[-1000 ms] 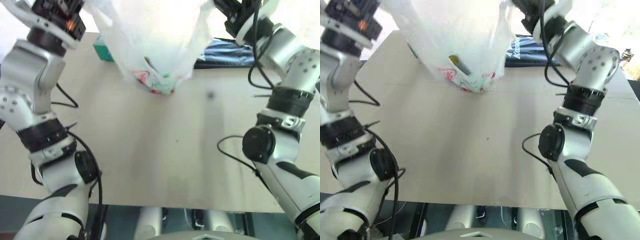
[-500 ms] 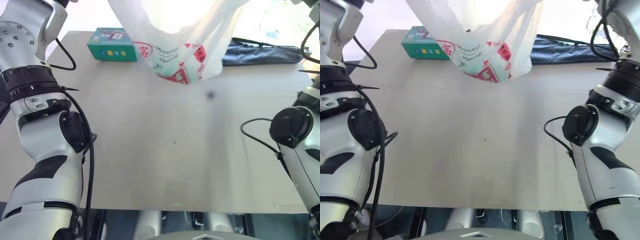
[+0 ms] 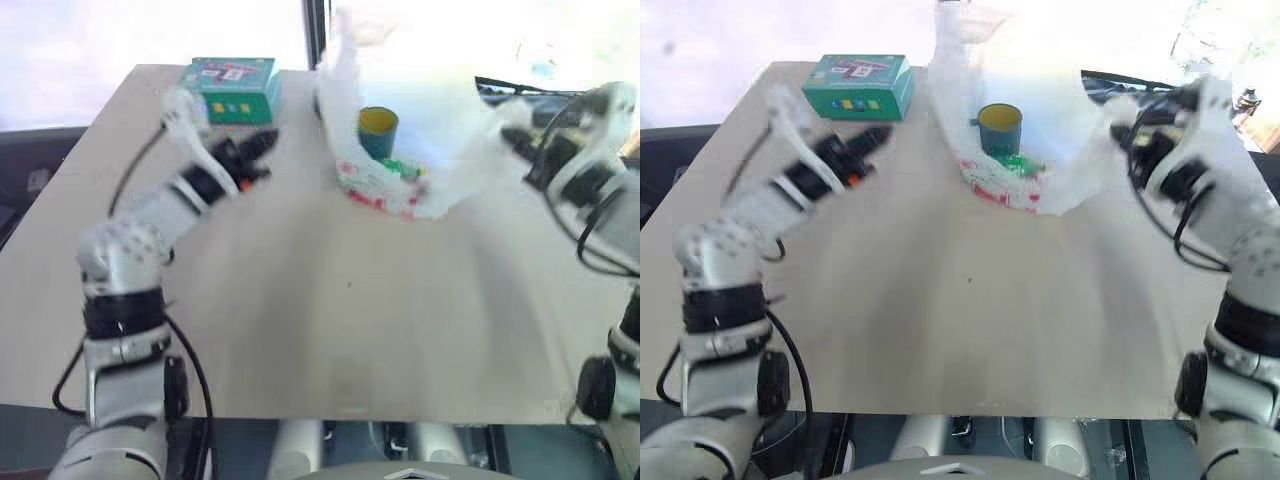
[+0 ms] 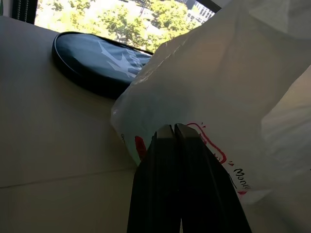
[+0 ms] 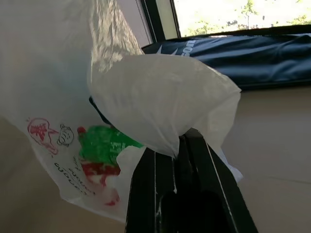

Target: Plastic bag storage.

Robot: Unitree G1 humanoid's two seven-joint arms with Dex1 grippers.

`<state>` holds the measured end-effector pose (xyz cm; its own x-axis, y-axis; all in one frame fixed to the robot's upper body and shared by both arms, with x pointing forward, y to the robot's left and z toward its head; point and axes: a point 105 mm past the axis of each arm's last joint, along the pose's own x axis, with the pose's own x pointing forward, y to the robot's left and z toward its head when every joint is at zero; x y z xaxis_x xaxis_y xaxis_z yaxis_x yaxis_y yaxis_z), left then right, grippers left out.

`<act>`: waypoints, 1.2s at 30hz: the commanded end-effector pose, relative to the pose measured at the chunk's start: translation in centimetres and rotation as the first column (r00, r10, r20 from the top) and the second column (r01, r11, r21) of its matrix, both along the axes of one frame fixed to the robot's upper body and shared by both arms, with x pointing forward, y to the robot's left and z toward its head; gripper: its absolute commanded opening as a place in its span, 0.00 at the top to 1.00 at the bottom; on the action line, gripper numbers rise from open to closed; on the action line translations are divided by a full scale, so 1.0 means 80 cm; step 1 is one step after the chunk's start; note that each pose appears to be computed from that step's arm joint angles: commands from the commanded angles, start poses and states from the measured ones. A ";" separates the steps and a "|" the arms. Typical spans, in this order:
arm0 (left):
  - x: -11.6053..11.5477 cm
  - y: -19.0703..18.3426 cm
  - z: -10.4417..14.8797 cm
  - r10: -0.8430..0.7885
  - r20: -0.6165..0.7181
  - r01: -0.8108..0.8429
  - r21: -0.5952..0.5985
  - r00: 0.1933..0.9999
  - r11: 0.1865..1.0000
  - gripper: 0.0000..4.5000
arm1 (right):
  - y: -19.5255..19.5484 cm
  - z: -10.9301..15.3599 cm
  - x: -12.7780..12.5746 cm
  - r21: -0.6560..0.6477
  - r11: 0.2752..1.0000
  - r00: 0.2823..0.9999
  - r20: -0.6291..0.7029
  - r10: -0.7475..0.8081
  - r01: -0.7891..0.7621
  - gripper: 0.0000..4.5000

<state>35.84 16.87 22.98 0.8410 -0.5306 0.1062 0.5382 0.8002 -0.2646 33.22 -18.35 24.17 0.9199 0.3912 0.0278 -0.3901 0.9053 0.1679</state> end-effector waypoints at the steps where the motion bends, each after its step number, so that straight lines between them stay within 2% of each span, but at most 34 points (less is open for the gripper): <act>1: -0.020 -0.003 0.025 0.027 0.162 -0.030 0.018 0.986 0.999 0.99 | 0.018 0.005 -0.026 -0.118 0.991 0.992 0.107 0.069 -0.057 1.00; 4: -0.030 -0.008 0.008 0.010 0.159 -0.017 0.043 0.987 0.999 0.99 | 0.031 -0.011 -0.039 -0.194 0.976 0.986 0.109 0.126 -0.103 1.00; 6: -0.046 -0.015 -0.005 -0.084 0.155 0.072 0.079 0.984 0.994 0.99 | 0.042 -0.020 -0.048 -0.257 0.955 0.978 0.100 0.180 -0.150 1.00; 8: -0.054 -0.011 -0.013 -0.109 0.162 0.094 0.095 0.981 0.991 0.88 | 0.050 -0.022 -0.059 -0.279 0.941 0.967 0.113 0.229 -0.191 0.87; 9: -0.055 -0.009 -0.015 -0.106 0.160 0.091 0.098 0.981 0.991 0.86 | 0.054 -0.022 -0.064 -0.285 0.934 0.959 0.118 0.257 -0.215 0.86; 10: -0.057 -0.007 -0.020 -0.116 0.162 0.095 0.132 0.980 0.987 0.73 | 0.052 -0.024 -0.069 -0.292 0.932 0.958 0.118 0.260 -0.217 0.72; 13: -0.067 -0.005 -0.030 -0.148 0.161 0.121 0.169 0.976 0.978 0.46 | 0.040 -0.035 -0.089 -0.334 0.919 0.960 0.107 0.258 -0.210 0.43; 14: -0.072 -0.003 -0.033 -0.159 0.157 0.130 0.182 0.975 0.975 0.31 | 0.037 -0.039 -0.102 -0.337 0.913 0.958 0.089 0.274 -0.230 0.29; 17: -0.084 0.005 -0.044 -0.168 0.141 0.136 0.210 0.976 0.968 0.02 | 0.021 -0.055 -0.131 -0.384 0.895 0.966 0.034 0.258 -0.225 0.00; 22: -0.100 0.014 -0.057 -0.171 0.139 0.121 0.310 0.975 0.943 0.02 | -0.016 -0.083 -0.160 -0.502 0.855 0.990 -0.031 0.134 -0.132 0.00; 24: -0.106 0.022 -0.063 -0.154 0.130 0.105 0.322 0.980 0.941 0.02 | -0.025 -0.089 -0.170 -0.468 0.874 0.991 -0.026 0.133 -0.130 0.00; 32: -0.109 0.044 -0.055 -0.065 0.176 0.011 0.291 0.982 0.957 0.02 | -0.057 -0.085 -0.186 -0.371 0.925 0.969 0.247 0.015 0.080 0.00; 36: -0.112 0.041 -0.054 -0.068 0.178 0.017 0.270 0.982 0.963 0.02 | -0.053 -0.102 -0.192 -0.358 0.930 0.964 0.265 0.021 0.079 0.00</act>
